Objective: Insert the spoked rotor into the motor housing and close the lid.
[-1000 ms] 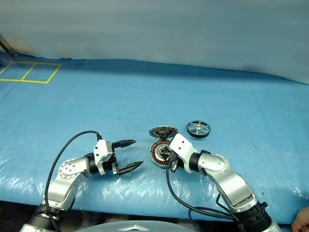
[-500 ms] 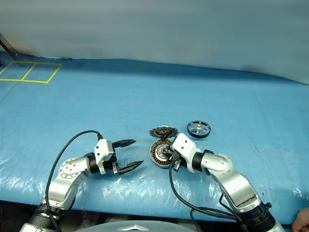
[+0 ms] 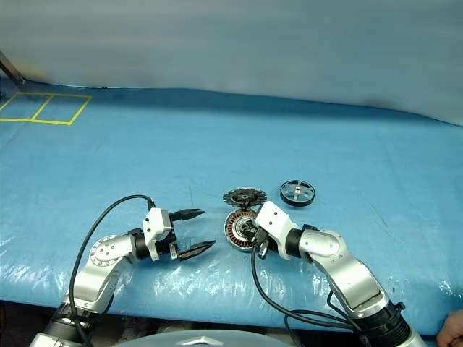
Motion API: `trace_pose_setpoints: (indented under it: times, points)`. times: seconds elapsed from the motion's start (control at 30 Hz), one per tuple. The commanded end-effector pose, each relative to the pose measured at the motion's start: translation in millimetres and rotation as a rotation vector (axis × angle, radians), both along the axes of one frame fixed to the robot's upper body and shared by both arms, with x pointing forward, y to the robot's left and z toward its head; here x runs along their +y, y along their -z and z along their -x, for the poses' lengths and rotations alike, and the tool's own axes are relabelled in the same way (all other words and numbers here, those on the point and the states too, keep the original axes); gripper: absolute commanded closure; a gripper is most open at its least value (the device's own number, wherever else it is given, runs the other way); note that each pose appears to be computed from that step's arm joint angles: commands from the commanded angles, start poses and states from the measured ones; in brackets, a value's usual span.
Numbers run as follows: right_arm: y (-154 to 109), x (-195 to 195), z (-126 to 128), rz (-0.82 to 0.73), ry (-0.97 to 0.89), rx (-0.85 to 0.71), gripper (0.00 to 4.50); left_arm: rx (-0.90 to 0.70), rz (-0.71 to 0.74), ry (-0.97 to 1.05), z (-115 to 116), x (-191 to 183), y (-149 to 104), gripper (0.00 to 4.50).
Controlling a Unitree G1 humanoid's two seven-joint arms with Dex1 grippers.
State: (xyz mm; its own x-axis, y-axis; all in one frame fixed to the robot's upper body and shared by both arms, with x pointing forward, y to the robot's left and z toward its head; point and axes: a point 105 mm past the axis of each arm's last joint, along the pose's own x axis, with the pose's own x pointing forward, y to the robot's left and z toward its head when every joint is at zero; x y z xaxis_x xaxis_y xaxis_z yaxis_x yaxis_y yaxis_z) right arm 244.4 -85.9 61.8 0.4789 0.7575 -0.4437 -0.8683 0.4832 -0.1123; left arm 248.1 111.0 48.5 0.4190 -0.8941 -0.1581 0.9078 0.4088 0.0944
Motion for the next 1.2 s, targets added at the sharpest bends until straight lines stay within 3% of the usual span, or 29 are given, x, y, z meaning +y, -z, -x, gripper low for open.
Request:
trace_pose_setpoints:
  times: [0.03, 0.47, 0.5, 0.63, 0.97, 1.2]
  points:
    - [-3.4, -0.3, -3.0, 0.017, -0.004, -0.033, 3.74, -0.041, 0.002, 0.007, -1.4, -3.0, -8.9, 0.0]
    - [-3.2, -6.2, -6.2, 0.046, 0.001, -0.055, 3.74, -0.04, 0.007, 0.003, -3.8, -3.1, -10.1, 0.0]
    - [-3.4, -6.0, -5.9, 0.043, -0.002, -0.057, 3.0, -0.04, 0.007, 0.004, -3.8, -3.1, -10.1, 0.0]
    - [-7.2, -6.8, -6.0, 0.032, 0.01, -0.059, 1.75, -0.034, 0.01, 0.006, -3.7, -3.1, -10.0, 0.0]
    - [-48.4, 6.5, -7.4, -0.214, 0.016, -0.1, 1.75, -0.025, 0.012, 0.009, -3.6, -2.8, -9.8, 0.0]
    - [-15.6, 5.1, -8.4, -0.099, 0.022, -0.045, 4.08, -0.026, 0.014, 0.009, -4.4, -3.2, -10.7, 0.0]
